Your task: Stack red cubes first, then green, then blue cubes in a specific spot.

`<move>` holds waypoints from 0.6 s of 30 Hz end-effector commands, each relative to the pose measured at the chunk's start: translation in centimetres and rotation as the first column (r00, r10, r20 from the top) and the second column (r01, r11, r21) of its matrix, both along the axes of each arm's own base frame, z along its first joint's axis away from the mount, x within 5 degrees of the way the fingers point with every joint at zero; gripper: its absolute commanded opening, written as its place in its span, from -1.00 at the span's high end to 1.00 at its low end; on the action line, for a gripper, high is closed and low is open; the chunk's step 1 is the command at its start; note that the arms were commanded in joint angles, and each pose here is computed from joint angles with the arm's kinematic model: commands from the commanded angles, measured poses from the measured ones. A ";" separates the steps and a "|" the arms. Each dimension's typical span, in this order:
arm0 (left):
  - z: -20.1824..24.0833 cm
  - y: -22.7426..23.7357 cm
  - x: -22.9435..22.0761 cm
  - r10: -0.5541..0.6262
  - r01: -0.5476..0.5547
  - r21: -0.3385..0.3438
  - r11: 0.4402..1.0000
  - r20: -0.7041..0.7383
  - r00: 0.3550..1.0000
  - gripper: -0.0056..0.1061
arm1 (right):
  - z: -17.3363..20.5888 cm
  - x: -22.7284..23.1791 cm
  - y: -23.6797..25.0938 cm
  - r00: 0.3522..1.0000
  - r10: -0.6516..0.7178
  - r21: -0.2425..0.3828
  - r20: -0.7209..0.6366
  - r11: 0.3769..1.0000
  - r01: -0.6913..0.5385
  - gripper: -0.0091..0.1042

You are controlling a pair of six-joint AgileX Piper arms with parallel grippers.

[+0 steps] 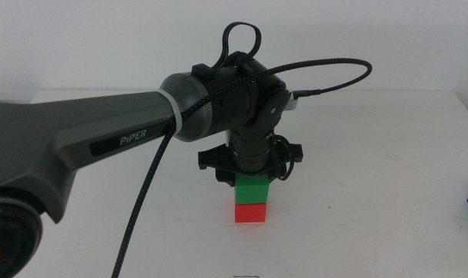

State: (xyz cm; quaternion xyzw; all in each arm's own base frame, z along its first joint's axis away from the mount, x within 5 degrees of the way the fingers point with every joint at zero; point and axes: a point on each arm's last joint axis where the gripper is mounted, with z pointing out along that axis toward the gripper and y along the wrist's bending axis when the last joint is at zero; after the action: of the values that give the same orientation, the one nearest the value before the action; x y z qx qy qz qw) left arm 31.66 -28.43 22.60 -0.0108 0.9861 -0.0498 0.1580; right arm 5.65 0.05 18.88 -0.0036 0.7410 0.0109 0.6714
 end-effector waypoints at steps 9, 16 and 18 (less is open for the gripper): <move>3.5 0.2 0.1 -0.014 0.020 -0.052 0.998 0.106 0.994 -0.53 | 1.4 -0.2 0.0 0.993 0.004 -0.018 0.116 1.000 -0.002 -0.82; 3.8 0.2 0.0 -0.032 0.038 -0.048 0.998 0.113 0.993 -0.62 | 1.4 -0.2 0.0 0.993 0.004 -0.018 0.116 1.000 -0.002 -0.82; 4.1 0.3 -0.1 -0.035 0.042 -0.053 0.998 0.117 0.992 -0.62 | 1.4 -0.2 0.0 0.993 0.004 -0.018 0.116 1.000 -0.002 -0.82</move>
State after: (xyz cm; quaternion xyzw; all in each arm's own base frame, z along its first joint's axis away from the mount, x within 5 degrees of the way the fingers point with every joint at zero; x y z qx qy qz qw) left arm 31.78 -28.32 22.63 0.0056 0.9854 -0.0410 0.1654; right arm 5.65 0.05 18.88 -0.0036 0.7410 0.0109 0.6714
